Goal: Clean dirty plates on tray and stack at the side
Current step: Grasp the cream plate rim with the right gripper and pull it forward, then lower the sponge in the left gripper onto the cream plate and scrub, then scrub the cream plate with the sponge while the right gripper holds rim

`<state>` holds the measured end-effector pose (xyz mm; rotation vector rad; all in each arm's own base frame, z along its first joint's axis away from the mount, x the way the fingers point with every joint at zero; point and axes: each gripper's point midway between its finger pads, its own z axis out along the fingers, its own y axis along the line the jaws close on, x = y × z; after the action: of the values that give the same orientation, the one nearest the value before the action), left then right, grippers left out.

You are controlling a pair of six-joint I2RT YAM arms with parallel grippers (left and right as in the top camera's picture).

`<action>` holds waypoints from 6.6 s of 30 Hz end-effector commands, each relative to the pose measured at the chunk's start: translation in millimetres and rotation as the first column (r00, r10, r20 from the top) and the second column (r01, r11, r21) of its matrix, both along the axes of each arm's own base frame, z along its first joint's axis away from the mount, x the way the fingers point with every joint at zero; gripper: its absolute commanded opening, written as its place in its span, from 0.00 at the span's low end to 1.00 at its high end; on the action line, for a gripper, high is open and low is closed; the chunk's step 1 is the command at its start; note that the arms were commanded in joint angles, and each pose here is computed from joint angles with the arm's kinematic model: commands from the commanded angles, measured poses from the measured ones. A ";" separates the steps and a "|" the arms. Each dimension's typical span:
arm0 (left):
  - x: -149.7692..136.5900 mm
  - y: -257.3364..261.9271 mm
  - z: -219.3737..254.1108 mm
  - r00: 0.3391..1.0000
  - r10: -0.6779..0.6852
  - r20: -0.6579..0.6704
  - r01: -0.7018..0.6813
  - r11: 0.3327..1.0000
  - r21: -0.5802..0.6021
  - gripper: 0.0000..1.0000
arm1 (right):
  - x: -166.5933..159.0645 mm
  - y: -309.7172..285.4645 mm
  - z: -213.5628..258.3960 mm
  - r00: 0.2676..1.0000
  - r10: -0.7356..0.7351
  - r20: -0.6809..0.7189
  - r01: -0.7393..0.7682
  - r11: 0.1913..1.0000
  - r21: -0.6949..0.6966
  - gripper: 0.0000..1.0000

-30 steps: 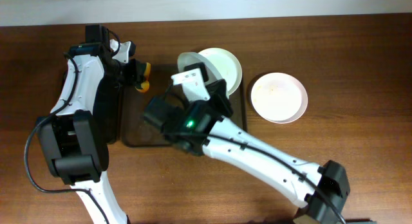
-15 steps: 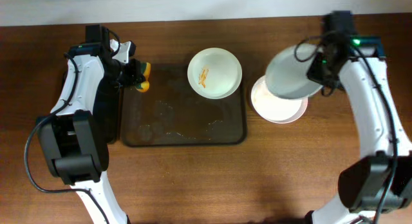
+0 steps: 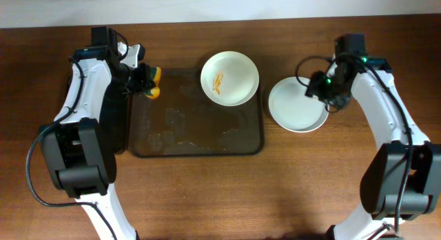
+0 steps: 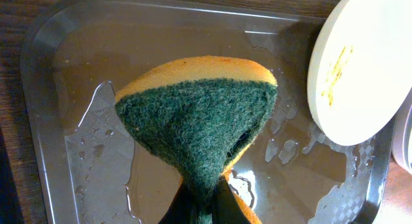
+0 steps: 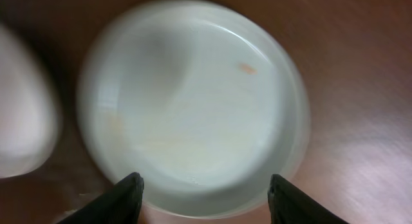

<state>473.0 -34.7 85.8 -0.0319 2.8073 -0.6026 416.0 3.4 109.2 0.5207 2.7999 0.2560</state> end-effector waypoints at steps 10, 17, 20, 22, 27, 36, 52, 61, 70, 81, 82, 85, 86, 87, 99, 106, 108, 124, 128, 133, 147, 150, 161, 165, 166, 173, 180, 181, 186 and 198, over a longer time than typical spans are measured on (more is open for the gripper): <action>-2.1 -1.2 -3.7 1.000 0.004 -0.015 -0.004 1.000 -0.006 0.01 | 30.1 165.2 -51.9 0.999 0.011 0.031 -0.013 0.999 0.042 0.47; -0.8 -1.1 -3.4 1.000 0.004 -0.010 -0.004 1.000 -0.005 0.00 | 37.8 178.4 -89.5 1.000 0.030 0.000 -0.030 0.996 0.090 0.17; -0.9 -1.1 -3.4 1.000 0.004 -0.010 -0.004 1.000 -0.006 0.01 | 40.9 179.5 -88.5 0.999 0.030 0.014 -0.031 0.995 0.094 0.04; -1.0 -1.3 -3.5 1.000 0.004 -0.011 -0.004 1.000 -0.006 0.00 | 38.7 181.1 -88.9 0.999 0.035 0.005 -0.036 0.994 0.101 0.04; -1.0 -1.3 -3.5 1.000 0.004 -0.011 -0.004 1.000 -0.006 0.00 | 2.4 206.4 -92.3 0.980 0.164 -0.109 -0.142 0.973 0.181 0.04; -0.7 -1.1 -3.4 1.000 0.004 -0.009 -0.004 1.000 -0.006 0.01 | -29.7 216.5 -54.3 0.840 0.519 -0.161 -0.503 0.855 0.131 0.61; -0.9 -1.3 -3.4 1.000 0.004 -0.010 -0.004 1.000 -0.006 0.01 | 2.6 216.1 -106.0 0.788 0.603 -0.128 -0.602 0.797 0.052 0.18; -2.5 -13.3 -6.7 1.000 -0.024 -0.015 0.025 0.999 0.027 0.01 | 12.4 273.4 -101.5 0.968 0.233 -0.092 -0.213 0.959 0.186 0.04; -21.3 -18.1 -23.0 0.995 -0.039 -0.091 0.047 0.995 0.085 0.01 | 24.6 274.1 -99.3 0.980 0.192 -0.049 -0.181 0.967 0.178 0.09; -26.3 -14.4 -37.9 0.994 -0.033 -0.108 0.045 0.993 0.108 0.01 | 24.5 293.0 -121.4 0.970 0.235 -0.062 -0.210 0.939 0.273 0.04; -26.0 -14.4 -40.4 0.993 -0.033 -0.111 0.045 0.993 0.108 0.01 | 24.1 293.4 -121.3 0.970 0.236 -0.063 -0.211 0.938 0.275 0.04; -23.9 -16.2 -54.4 0.992 -0.037 -0.123 0.051 0.993 0.108 0.01 | 21.2 297.3 -120.1 0.965 0.255 -0.066 -0.225 0.929 0.295 0.04; -23.7 -17.8 -62.0 0.990 -0.041 -0.133 0.055 0.993 0.107 0.01 | 21.0 297.8 -120.0 0.962 0.265 -0.062 -0.237 0.926 0.294 0.04; -24.7 -20.5 -70.2 0.988 -0.047 -0.148 0.063 0.992 0.106 0.01 | 20.5 298.4 -119.7 0.961 0.270 -0.061 -0.241 0.924 0.297 0.04; -72.2 -94.2 -124.3 0.902 -0.313 -0.298 0.337 0.941 0.030 0.01 | 19.8 300.0 -119.0 0.958 0.280 -0.059 -0.250 0.919 0.305 0.04; -46.2 -80.8 -125.7 0.947 -0.220 -0.235 0.239 0.970 0.052 0.01 | 19.5 301.1 -118.4 0.957 0.283 -0.058 -0.252 0.916 0.312 0.04; -14.1 -57.6 -129.6 0.984 -0.095 -0.151 0.120 0.979 0.164 0.00 | 19.5 301.1 -118.4 0.957 0.284 -0.058 -0.252 0.916 0.312 0.04; -107.8 -7.4 -127.4 0.850 -0.086 -0.520 0.313 0.876 0.367 0.00 | 18.1 303.2 -117.5 0.955 0.292 -0.060 -0.258 0.910 0.325 0.04; -116.6 -75.1 -113.4 0.788 -0.472 -0.396 0.488 0.870 -0.065 0.00 | 18.6 304.0 -117.0 0.954 0.294 -0.056 -0.260 0.908 0.328 0.04; -94.1 -100.3 -108.4 0.791 -0.581 -0.191 0.562 0.814 -0.149 0.00 | 19.7 306.1 -115.7 0.951 0.307 -0.043 -0.275 0.901 0.334 0.04; -26.9 -34.3 -131.4 0.915 0.269 -0.302 -0.229 0.960 0.160 0.00 | 21.2 306.8 -115.0 0.951 0.307 -0.035 -0.278 0.900 0.335 0.04; -24.1 -16.2 -131.4 0.828 0.446 -0.339 -0.414 0.895 0.166 0.00 | 21.2 306.8 -115.0 0.951 0.307 -0.035 -0.278 0.900 0.335 0.04; -54.8 4.2 -133.2 0.900 0.221 -0.376 -0.138 0.962 0.236 0.00 | 21.0 306.9 -115.0 0.951 0.307 -0.036 -0.278 0.900 0.336 0.04; -79.6 55.4 -131.6 0.867 0.316 -0.386 -0.079 0.851 0.520 0.00 | 20.7 307.4 -114.8 0.950 0.311 -0.034 -0.282 0.898 0.339 0.04; -80.0 73.6 -128.4 0.855 0.390 -0.341 -0.112 0.781 0.614 0.00 | 20.5 307.8 -114.6 0.950 0.312 -0.035 -0.282 0.897 0.341 0.04; -53.2 80.7 -124.9 0.878 0.442 -0.185 -0.208 0.700 0.684 0.01 | 20.5 307.8 -114.6 0.949 0.312 -0.035 -0.282 0.897 0.341 0.04; -30.0 -3.6 -95.5 0.964 0.108 -0.243 0.045 0.836 0.547 0.01 | 20.4 307.7 -114.6 0.949 0.312 -0.035 -0.283 0.897 0.341 0.04; -26.5 -19.0 -90.8 0.968 0.036 -0.248 0.093 0.867 0.490 0.01 | 20.4 307.7 -114.7 0.949 0.312 -0.035 -0.282 0.897 0.340 0.04; -26.6 -83.1 -81.3 0.940 -0.269 -0.212 0.303 0.940 0.154 0.01 | 20.4 307.7 -114.6 0.949 0.312 -0.035 -0.283 0.897 0.341 0.04; 13.7 -0.4 -95.1 0.954 0.296 -0.046 -0.221 0.798 0.561 0.00 | 20.3 307.7 -114.7 0.949 0.312 -0.035 -0.282 0.897 0.341 0.04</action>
<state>495.8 -89.6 10.1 0.0212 2.9205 -0.0889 442.5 318.2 12.2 0.1667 2.8913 0.8784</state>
